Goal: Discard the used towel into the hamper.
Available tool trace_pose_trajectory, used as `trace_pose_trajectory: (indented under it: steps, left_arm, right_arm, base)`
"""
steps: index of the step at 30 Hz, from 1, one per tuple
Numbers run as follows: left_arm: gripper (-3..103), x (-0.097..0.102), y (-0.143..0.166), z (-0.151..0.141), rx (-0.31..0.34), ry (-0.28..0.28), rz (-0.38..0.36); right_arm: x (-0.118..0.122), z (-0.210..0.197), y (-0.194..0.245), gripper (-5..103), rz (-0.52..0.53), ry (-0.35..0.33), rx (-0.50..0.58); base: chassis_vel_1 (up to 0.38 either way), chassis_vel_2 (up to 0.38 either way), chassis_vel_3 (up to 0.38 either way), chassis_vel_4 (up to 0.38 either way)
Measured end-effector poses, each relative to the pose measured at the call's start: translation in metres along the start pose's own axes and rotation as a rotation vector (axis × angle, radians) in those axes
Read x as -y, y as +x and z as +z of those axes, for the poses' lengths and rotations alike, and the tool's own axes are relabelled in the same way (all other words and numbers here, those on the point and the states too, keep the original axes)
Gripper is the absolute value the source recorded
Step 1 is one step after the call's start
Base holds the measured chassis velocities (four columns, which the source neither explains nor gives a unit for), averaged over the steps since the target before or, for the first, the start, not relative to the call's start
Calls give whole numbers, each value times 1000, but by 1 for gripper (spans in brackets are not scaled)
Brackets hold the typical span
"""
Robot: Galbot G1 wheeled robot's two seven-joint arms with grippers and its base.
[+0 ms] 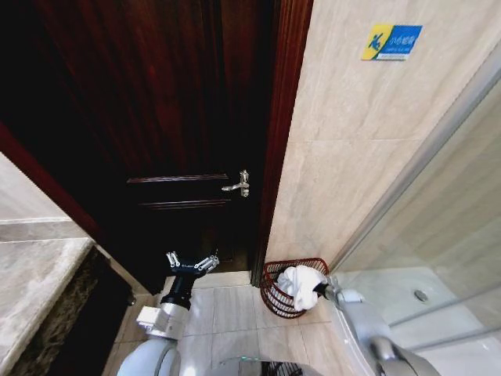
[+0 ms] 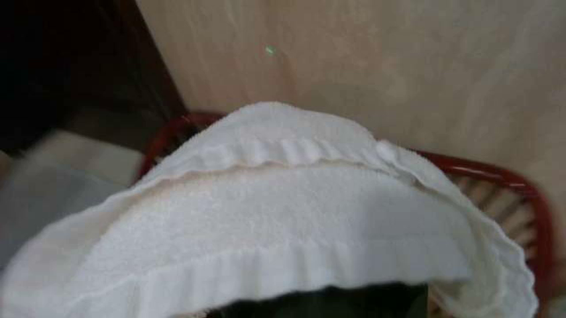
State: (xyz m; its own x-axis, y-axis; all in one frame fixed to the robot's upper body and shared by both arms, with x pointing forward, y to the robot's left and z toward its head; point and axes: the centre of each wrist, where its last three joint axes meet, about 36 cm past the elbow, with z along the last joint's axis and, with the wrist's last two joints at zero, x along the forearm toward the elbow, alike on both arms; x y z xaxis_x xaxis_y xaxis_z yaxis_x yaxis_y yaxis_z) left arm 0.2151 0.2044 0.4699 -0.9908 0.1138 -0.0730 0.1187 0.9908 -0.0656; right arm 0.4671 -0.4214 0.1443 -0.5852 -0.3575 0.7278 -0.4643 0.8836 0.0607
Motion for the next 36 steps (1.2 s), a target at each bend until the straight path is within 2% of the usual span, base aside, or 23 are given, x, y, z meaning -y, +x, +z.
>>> trace_pose_trajectory:
  steps: [5, 8, 11, 13, 15, 16, 18, 19, 20, 22, 23, 25, 27, 28, 29, 31, 33, 34, 35, 36]
  left_arm:
    - [100, 0, 0, 0, 0, 0, 0]
    - [100, 0, 0, 0, 0, 0, 0]
    - [100, 0, 0, 0, 0, 0, 0]
    - [100, 0, 0, 0, 0, 0, 0]
    - [100, 0, 0, 0, 0, 0, 0]
    - [100, 0, 0, 0, 0, 0, 0]
    - [100, 0, 0, 0, 0, 0, 0]
    - [100, 0, 0, 0, 0, 0, 0]
    - [100, 0, 0, 0, 0, 0, 0]
    - [100, 0, 0, 0, 0, 0, 0]
    - [100, 0, 0, 0, 0, 0, 0]
    - [100, 0, 0, 0, 0, 0, 0]
    - [100, 0, 0, 0, 0, 0, 0]
    - [100, 0, 0, 0, 0, 0, 0]
    - [100, 0, 0, 0, 0, 0, 0]
    - [100, 0, 0, 0, 0, 0, 0]
    - [100, 0, 0, 0, 0, 0, 0]
    - [100, 0, 0, 0, 0, 0, 0]
    - [100, 0, 0, 0, 0, 0, 0]
    - [100, 0, 0, 0, 0, 0, 0]
  right_arm:
    - [-3, 3, -2, 11, 74, 60, -24]
    - [-10, 6, -7, 8, 120, 65, -19]
    - [-21, 5, -15, 22, 133, 67, -11]
    - [-25, 5, -18, 22, 140, 69, -7]
    - [-41, 4, -29, 33, 179, 76, 16]
    - [-41, 4, -29, 33, 179, 76, 16]
    - [-48, 6, -31, 44, 151, 95, 14]
    - [-47, 5, -29, 49, 105, 134, -21]
    - [-39, 3, -24, 54, 77, 203, -70]
    - [-33, 3, -20, 54, 76, 224, -84]
    - [-14, 1, -8, 65, 77, 268, -111]
    - [-6, 0, -3, 65, 82, 280, -115]
    - [21, -3, 16, 77, 113, 310, -119]
    - [25, -3, 20, 83, 125, 313, -117]
    - [25, -3, 20, 83, 125, 313, -117]
    - [23, -1, 20, 93, 144, 331, -111]
    - [21, 1, 19, 93, 143, 339, -111]
    - [13, 4, 14, 97, 132, 346, -107]
    - [3, 7, 8, 99, 100, 317, -82]
    - [-7, 9, 1, 100, 41, 242, -34]
  base:
    - [0, 0, 0, 0]
    - [0, 0, 0, 0]
    - [0, 0, 0, 0]
    - [0, 0, 0, 0]
    - [0, 0, 0, 0]
    - [0, 0, 0, 0]
    - [0, 0, 0, 0]
    - [0, 0, 0, 0]
    - [0, 0, 0, 0]
    - [0, 0, 0, 0]
    - [0, 0, 0, 0]
    - [0, 0, 0, 0]
    - [0, 0, 0, 0]
    - [0, 0, 0, 0]
    - [0, 0, 0, 0]
    - [0, 0, 0, 0]
    - [0, 0, 0, 0]
    - [0, 0, 0, 0]
    - [0, 0, 0, 0]
    - [0, 0, 0, 0]
